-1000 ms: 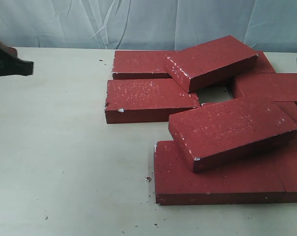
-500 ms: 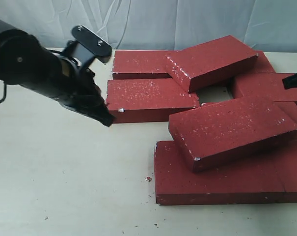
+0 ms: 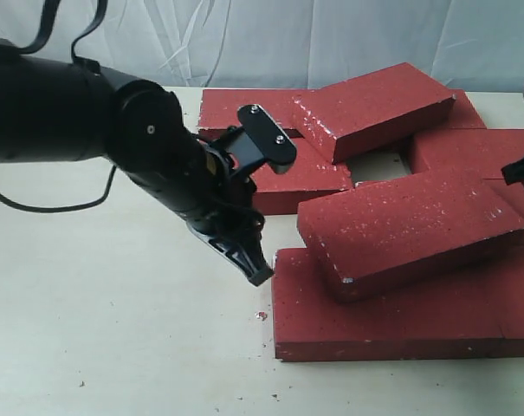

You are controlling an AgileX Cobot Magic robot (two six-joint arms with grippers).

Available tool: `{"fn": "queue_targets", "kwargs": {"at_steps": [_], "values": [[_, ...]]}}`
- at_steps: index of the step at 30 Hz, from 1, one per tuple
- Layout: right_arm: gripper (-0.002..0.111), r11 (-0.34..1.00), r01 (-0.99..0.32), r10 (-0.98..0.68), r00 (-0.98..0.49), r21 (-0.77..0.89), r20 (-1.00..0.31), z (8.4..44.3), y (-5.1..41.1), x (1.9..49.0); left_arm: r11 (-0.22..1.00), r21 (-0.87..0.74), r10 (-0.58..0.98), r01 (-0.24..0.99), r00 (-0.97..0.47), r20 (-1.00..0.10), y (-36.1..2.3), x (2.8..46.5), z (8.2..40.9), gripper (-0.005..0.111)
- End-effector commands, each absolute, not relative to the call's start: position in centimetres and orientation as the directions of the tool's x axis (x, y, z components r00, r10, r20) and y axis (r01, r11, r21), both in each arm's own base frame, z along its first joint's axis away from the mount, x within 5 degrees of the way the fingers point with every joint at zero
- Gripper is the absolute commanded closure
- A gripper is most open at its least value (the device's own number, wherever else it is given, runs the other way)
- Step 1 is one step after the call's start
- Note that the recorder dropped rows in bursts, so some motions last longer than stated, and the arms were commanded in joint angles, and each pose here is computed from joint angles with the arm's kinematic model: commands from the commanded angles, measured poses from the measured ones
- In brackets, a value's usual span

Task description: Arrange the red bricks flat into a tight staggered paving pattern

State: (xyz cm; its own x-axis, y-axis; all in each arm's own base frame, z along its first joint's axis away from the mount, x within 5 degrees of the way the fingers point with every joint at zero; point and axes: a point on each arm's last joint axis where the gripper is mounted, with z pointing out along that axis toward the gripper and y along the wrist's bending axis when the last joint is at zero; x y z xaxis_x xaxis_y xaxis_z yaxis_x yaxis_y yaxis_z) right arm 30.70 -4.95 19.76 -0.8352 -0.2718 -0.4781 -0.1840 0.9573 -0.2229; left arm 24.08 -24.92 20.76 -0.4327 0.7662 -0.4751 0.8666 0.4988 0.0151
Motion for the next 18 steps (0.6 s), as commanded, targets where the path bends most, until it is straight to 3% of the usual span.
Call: {"fn": "queue_targets", "kwargs": {"at_steps": [1,18], "values": [[0.109,0.948,-0.214,-0.307,-0.813,-0.236,-0.496,19.4,-5.1,31.4,0.449,-0.029,0.775,0.893,-0.405,-0.485,-26.7,23.8,19.9,0.107],[0.109,0.944,-0.273,-0.329,-0.826,-0.187,-0.458,17.9,-4.7,31.6,0.448,-0.058,0.758,0.892,-0.414,-0.504,-28.7,24.5,17.9,0.107]]}}
